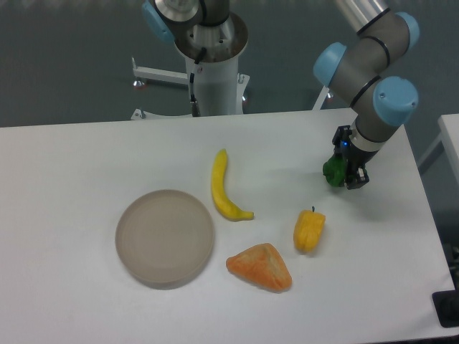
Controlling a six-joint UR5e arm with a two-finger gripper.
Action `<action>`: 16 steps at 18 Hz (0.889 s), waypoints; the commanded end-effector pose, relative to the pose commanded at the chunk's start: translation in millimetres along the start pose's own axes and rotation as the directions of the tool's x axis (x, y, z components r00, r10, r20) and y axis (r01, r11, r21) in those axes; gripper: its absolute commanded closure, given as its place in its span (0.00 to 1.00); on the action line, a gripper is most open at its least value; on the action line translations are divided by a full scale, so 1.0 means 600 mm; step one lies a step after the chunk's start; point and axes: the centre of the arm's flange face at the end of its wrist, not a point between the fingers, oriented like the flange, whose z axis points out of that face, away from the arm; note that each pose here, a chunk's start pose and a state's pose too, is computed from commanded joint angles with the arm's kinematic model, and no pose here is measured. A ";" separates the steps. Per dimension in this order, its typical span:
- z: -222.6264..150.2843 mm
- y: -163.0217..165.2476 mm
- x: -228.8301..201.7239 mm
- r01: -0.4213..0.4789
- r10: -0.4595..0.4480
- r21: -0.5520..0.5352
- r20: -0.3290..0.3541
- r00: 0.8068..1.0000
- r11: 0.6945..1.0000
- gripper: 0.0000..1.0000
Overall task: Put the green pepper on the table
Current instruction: 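Lower the green pepper onto the table and open the gripper, then raise the open gripper up off the green pepper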
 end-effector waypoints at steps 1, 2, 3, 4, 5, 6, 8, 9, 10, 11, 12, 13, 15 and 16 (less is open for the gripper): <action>-0.008 0.001 -0.003 0.007 -0.007 -0.010 0.005 1.000 1.000 0.00; -0.010 0.000 -0.005 0.023 -0.023 -0.009 0.007 1.000 1.000 0.00; -0.013 -0.001 -0.007 0.041 -0.041 -0.005 0.013 0.999 0.999 0.00; -0.019 -0.001 -0.007 0.064 -0.063 -0.008 0.016 0.998 0.998 0.00; -0.032 0.002 -0.010 0.083 -0.083 -0.019 0.021 0.996 0.996 0.00; -0.045 -0.001 -0.017 0.099 -0.098 -0.022 0.021 0.995 0.995 0.00; -0.077 -0.004 -0.041 0.145 -0.145 -0.010 -0.011 0.989 0.989 0.00; -0.095 -0.006 -0.053 0.167 -0.167 -0.008 -0.020 0.986 0.986 0.00; -0.116 -0.012 -0.072 0.209 -0.209 -0.008 -0.032 0.977 0.978 0.00; -0.128 -0.020 -0.088 0.249 -0.249 -0.011 -0.028 0.968 0.968 0.00; -0.131 -0.035 -0.102 0.296 -0.297 -0.015 -0.024 0.955 0.955 0.00; -0.127 -0.058 -0.111 0.330 -0.330 -0.018 -0.020 0.944 0.944 0.00; -0.129 -0.124 -0.132 0.344 -0.345 -0.030 -0.007 0.939 0.938 0.00; -0.125 -0.139 -0.142 0.382 -0.382 -0.033 0.007 0.924 0.923 0.00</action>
